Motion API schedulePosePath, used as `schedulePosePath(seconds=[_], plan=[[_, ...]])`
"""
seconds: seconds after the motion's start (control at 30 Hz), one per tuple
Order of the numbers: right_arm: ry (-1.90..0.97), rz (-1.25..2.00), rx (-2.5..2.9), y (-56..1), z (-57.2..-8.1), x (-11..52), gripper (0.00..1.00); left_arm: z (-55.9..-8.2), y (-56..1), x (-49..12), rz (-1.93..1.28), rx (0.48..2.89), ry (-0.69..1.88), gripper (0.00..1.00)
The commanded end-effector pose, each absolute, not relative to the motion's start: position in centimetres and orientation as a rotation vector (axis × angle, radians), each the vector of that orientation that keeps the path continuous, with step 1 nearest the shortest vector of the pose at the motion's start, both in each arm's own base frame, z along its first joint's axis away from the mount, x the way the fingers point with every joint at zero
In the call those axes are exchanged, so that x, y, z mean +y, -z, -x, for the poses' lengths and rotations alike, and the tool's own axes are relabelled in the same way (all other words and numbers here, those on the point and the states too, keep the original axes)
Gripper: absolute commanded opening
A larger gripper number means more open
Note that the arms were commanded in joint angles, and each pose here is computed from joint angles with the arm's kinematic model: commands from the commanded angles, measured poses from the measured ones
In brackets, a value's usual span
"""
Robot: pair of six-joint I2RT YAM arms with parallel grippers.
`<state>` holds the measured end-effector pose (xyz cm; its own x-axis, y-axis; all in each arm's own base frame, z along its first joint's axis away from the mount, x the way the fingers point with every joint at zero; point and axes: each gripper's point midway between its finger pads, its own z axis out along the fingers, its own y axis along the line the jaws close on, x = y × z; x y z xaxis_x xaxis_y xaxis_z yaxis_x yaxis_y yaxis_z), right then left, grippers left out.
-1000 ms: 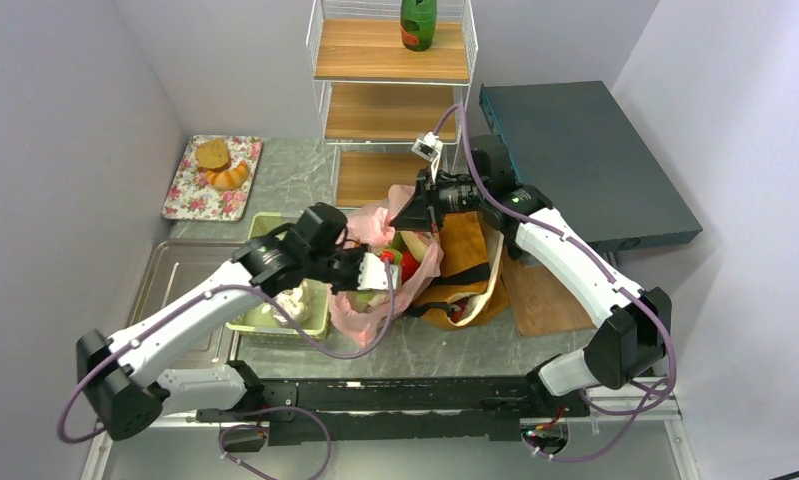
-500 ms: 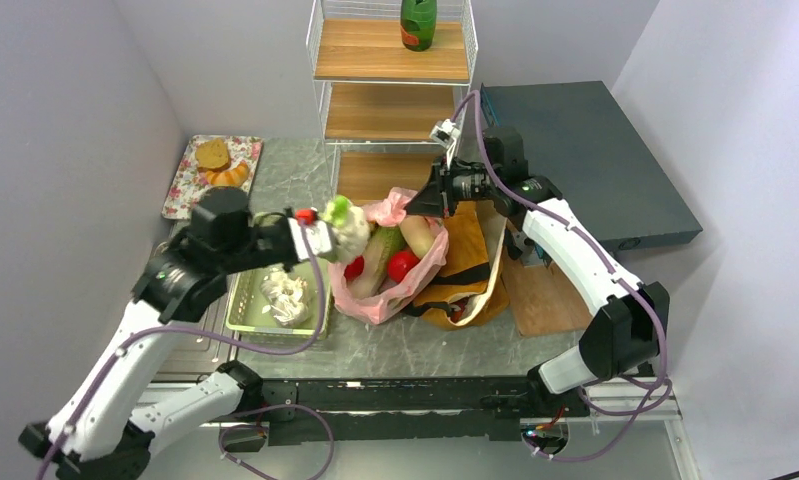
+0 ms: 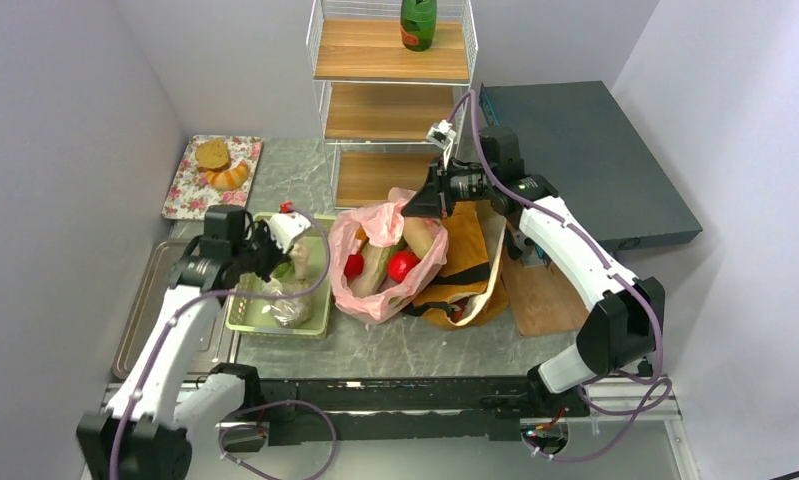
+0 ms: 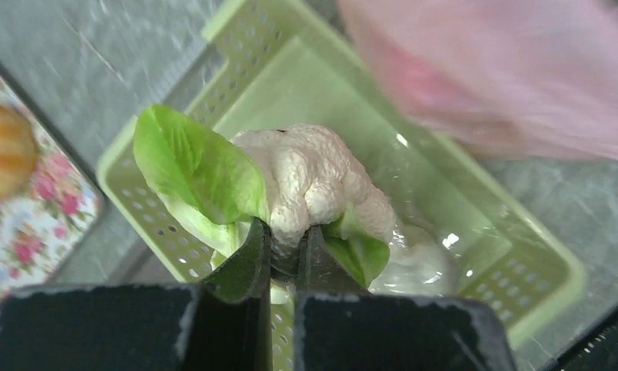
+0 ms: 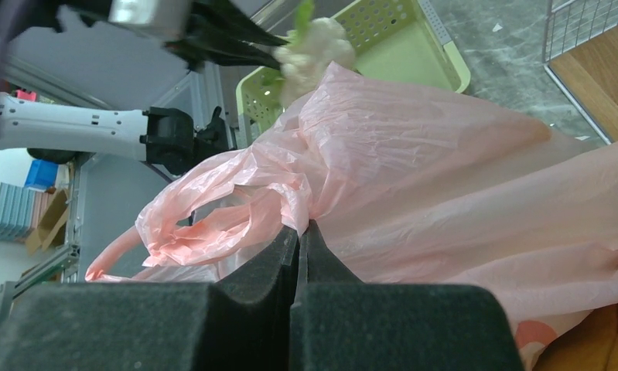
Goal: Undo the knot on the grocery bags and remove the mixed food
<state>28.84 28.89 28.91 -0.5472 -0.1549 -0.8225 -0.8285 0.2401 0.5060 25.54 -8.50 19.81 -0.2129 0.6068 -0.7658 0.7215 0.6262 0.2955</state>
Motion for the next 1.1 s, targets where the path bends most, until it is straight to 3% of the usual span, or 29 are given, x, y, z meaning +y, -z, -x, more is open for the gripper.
schedulePosePath(seconds=[0.0, 0.07, 0.1, 0.13, 0.23, 0.27, 0.43, 0.53, 0.6, 0.7, 0.77, 0.9, 1.07], plan=[[-1.363, 0.951, 1.766, -31.8, -28.7, 29.5, 0.0, -30.7, -20.3, -7.4, -0.927, 1.89, 0.08, 0.0], [-1.363, 0.948, 1.766, -32.0, -28.8, 29.6, 0.0, -32.1, -19.6, -6.9, -0.886, 1.907, 0.052, 0.04], [-1.362, 0.946, 1.765, -32.1, -28.9, 29.6, 0.0, -32.7, -19.5, -6.6, -0.865, 1.915, 0.04, 0.12], [-1.362, 0.945, 1.764, -32.2, -29.0, 29.6, 0.0, -33.0, -19.6, -6.5, -0.85, 1.918, 0.042, 0.29], [-1.354, 0.949, 1.754, -32.6, -29.0, 29.6, 0.0, -32.2, -21.4, -7.2, -0.859, 1.896, 0.131, 0.96], [-1.351, 0.95, 1.753, -32.6, -29.0, 29.6, 0.0, -31.4, -22.6, -7.6, -0.891, 1.855, 0.163, 0.99], [-1.36, 0.957, 1.733, -32.7, -28.9, 30.0, 0.0, -24.6, -31.4, -13.2, -1.149, 1.424, 0.372, 0.99], [-1.383, 0.976, 1.723, -32.7, -28.4, 30.7, 0.0, -20.4, -32.9, -17.6, -1.374, 1.242, 0.434, 0.97], [-1.398, 0.991, 1.719, -32.8, -28.0, 31.0, 0.0, -19.1, -31.7, -19.9, -1.499, 1.177, 0.452, 0.85], [-1.396, 1.004, 1.713, -32.9, -27.4, 31.2, 0.0, -18.5, -28.7, -22.9, -1.673, 1.104, 0.451, 0.53], [-1.393, 1.003, 1.715, -33.0, -27.2, 31.2, 0.0, -19.3, -27.2, -24.5, -1.715, 1.082, 0.438, 0.47], [-1.4, 0.983, 1.729, -32.9, -26.9, 31.3, 0.0, -20.7, -24.8, -28.3, -1.822, 0.915, 0.346, 0.47], [-1.385, 0.986, 1.731, -33.2, -27.2, 31.3, 0.0, -26.4, -21.0, -30.8, -1.884, 0.881, 0.111, 0.55]])
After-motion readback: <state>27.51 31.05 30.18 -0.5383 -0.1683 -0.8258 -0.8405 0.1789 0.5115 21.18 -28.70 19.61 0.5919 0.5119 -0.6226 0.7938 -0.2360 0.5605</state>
